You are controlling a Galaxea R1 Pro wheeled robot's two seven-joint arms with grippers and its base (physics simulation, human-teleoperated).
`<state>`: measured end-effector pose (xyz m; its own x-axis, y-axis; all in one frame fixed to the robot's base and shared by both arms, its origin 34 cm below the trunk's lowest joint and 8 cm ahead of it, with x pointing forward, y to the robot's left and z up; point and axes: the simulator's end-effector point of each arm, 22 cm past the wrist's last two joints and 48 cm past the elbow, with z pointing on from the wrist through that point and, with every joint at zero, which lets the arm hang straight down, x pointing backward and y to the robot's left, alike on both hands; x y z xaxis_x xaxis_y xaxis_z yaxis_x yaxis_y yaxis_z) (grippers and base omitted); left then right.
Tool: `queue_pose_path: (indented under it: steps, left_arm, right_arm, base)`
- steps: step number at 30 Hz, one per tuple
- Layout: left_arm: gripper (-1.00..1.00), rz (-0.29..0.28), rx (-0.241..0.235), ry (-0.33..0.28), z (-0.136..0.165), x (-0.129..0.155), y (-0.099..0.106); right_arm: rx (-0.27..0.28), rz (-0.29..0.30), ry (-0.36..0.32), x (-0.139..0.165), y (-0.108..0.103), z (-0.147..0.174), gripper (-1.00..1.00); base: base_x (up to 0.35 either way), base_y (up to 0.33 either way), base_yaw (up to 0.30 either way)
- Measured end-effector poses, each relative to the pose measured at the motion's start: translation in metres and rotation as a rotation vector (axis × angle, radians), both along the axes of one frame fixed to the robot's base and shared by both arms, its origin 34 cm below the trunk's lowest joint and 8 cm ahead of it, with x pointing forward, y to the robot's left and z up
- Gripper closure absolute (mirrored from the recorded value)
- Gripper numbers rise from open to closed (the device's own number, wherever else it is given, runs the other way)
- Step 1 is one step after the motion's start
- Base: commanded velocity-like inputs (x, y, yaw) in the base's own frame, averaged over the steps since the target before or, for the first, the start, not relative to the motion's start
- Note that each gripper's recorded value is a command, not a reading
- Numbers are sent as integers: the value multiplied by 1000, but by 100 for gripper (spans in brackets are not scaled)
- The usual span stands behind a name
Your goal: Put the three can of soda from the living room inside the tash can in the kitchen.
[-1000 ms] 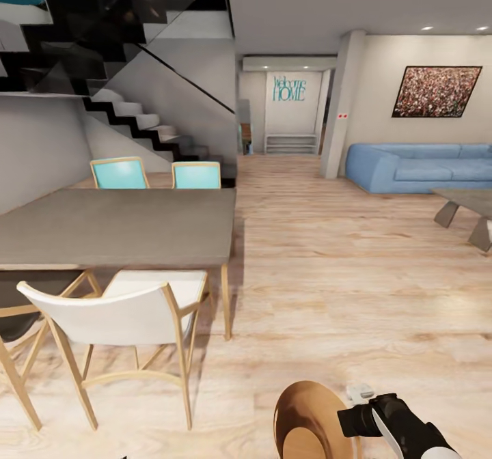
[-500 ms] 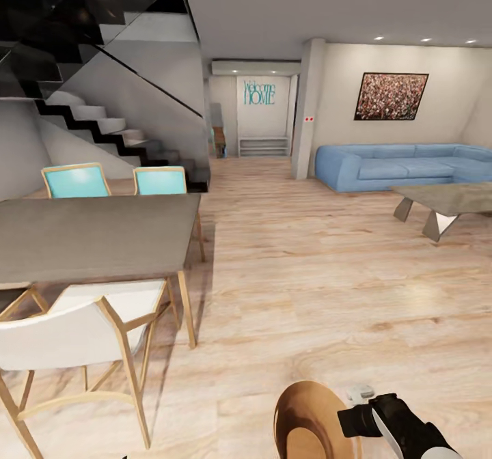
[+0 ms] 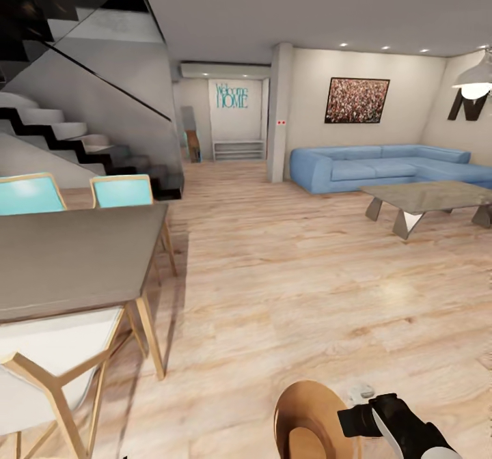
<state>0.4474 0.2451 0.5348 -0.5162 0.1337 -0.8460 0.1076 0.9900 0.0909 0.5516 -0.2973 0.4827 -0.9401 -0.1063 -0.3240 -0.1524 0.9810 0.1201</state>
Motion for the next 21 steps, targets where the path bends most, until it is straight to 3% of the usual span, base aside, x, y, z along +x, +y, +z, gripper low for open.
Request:
queue_pose_path:
  steps: [8,21]
  left_arm:
    - [-100,-2,0,-6,2,1,-1]
    - [-100,-2,0,1,0,0,-1]
  right_arm:
    - [5,2,-7,2,1,3,100]
    - [7,2,1,0,2,0,100]
  base:
    - [304,-86,-208]
    - [304,-89,-89]
